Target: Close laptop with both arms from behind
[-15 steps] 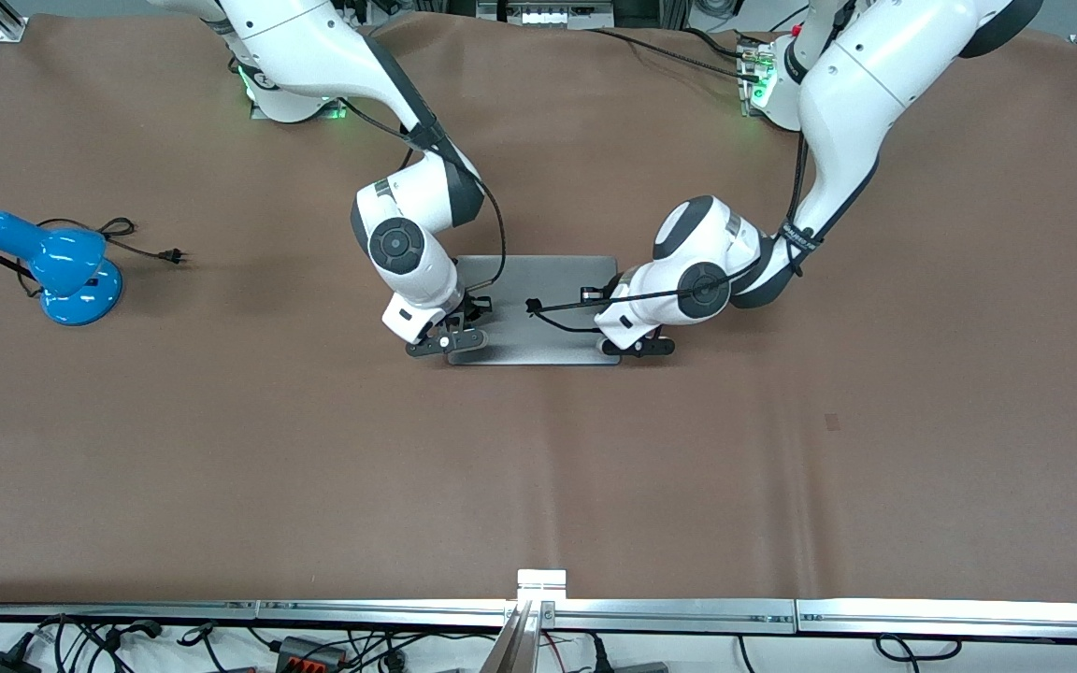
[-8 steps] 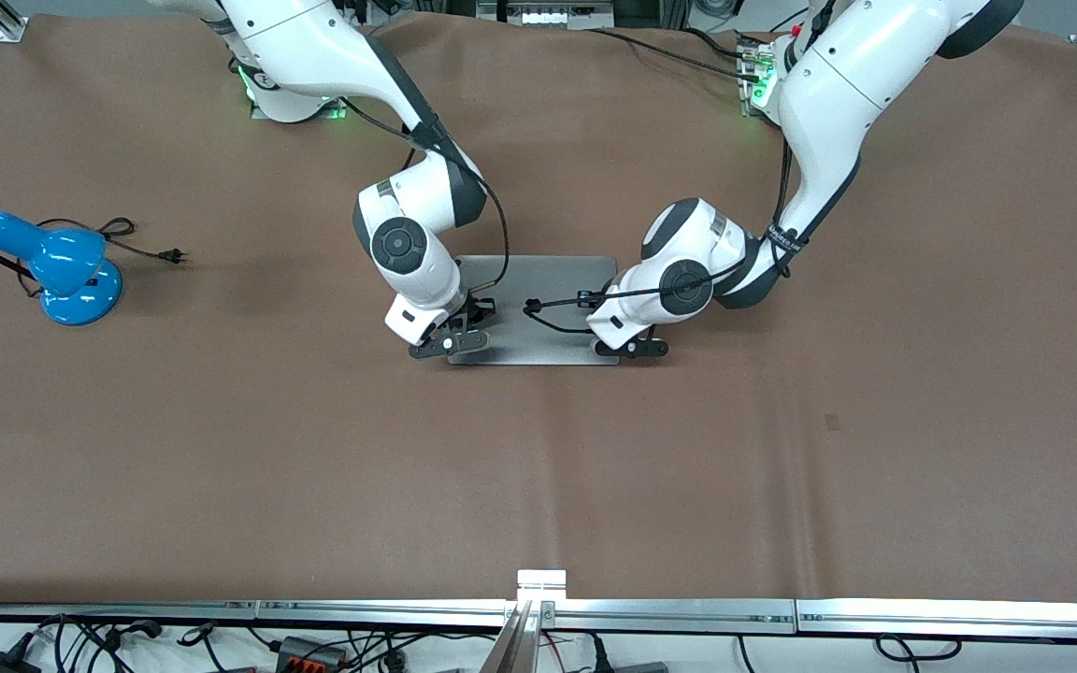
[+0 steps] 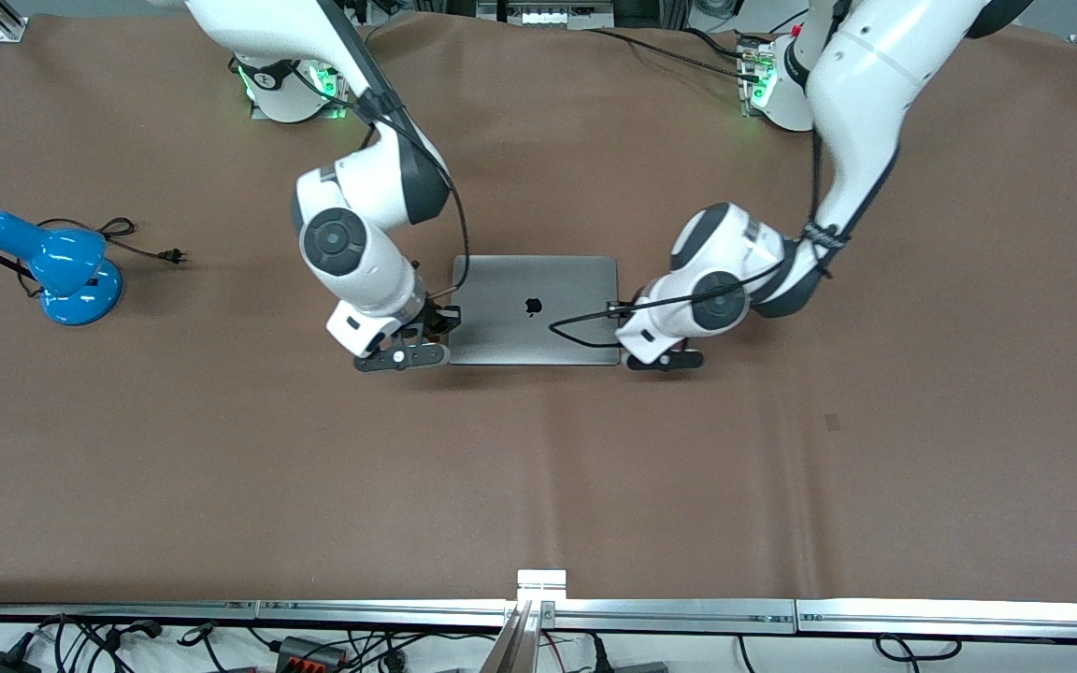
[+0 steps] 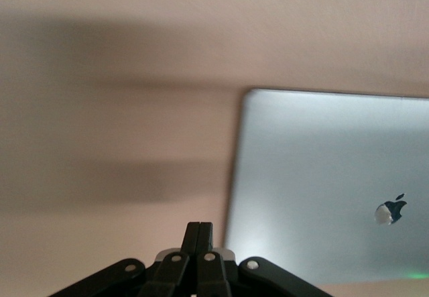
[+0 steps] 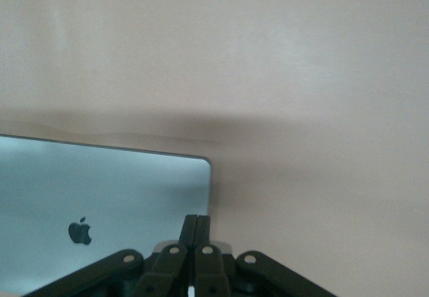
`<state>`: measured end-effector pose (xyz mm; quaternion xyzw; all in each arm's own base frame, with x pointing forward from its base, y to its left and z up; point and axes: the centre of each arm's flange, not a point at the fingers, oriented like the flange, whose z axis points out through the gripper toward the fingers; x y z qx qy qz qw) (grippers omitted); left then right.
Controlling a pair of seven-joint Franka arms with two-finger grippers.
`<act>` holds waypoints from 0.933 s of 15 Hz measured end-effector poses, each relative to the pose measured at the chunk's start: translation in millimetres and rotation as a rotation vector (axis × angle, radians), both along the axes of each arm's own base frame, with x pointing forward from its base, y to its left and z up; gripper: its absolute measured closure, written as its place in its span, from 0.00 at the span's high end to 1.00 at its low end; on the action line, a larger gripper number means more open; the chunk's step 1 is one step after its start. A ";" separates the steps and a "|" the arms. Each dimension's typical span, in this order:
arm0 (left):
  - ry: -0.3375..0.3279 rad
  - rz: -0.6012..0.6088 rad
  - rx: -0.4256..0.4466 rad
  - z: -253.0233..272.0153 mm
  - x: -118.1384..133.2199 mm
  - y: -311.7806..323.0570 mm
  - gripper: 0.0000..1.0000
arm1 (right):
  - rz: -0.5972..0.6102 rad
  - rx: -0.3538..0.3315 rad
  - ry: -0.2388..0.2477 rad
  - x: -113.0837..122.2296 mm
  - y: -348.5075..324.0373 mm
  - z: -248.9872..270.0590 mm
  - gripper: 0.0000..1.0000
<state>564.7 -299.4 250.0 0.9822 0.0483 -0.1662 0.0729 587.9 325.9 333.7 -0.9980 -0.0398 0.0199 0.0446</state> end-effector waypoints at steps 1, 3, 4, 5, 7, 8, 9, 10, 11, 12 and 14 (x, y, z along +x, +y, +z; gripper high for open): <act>0.004 -0.012 0.017 24.9 6.2 20.9 0.01 | -0.011 -0.008 0.013 5.1 -11.1 15.7 0.01; 0.007 -0.034 0.065 73.8 14.6 70.9 0.04 | -0.036 -0.024 0.044 13.0 -33.2 42.9 0.01; 0.006 -0.053 0.086 100.3 17.1 102.1 0.04 | -0.049 -0.033 0.061 16.5 -44.6 56.8 0.01; 0.002 -0.075 0.098 128.3 17.6 135.9 0.07 | -0.063 -0.041 0.076 19.5 -56.2 71.8 0.01; -0.033 -0.117 0.098 185.6 13.7 205.8 0.11 | -0.084 -0.056 0.106 24.1 -81.5 104.6 0.01; -0.066 -0.128 0.091 211.8 10.2 239.0 0.18 | -0.090 -0.063 0.124 24.8 -95.4 121.9 0.01; -0.107 -0.143 0.083 235.4 6.2 268.5 0.26 | -0.091 -0.069 0.143 24.9 -109.4 138.7 0.01; -0.148 -0.160 0.075 255.9 2.0 291.8 0.34 | -0.095 -0.074 0.155 24.8 -122.2 154.6 0.01; -0.177 -0.166 0.073 272.5 -1.4 307.8 0.43 | -0.102 -0.077 0.160 24.9 -132.4 167.9 0.04; -0.190 -0.163 0.073 286.2 -4.8 317.4 0.51 | -0.112 -0.079 0.159 25.4 -139.7 177.7 0.04; -0.199 -0.160 0.081 307.6 -12.1 321.1 0.67 | -0.128 -0.082 0.148 27.8 -149.4 188.0 0.15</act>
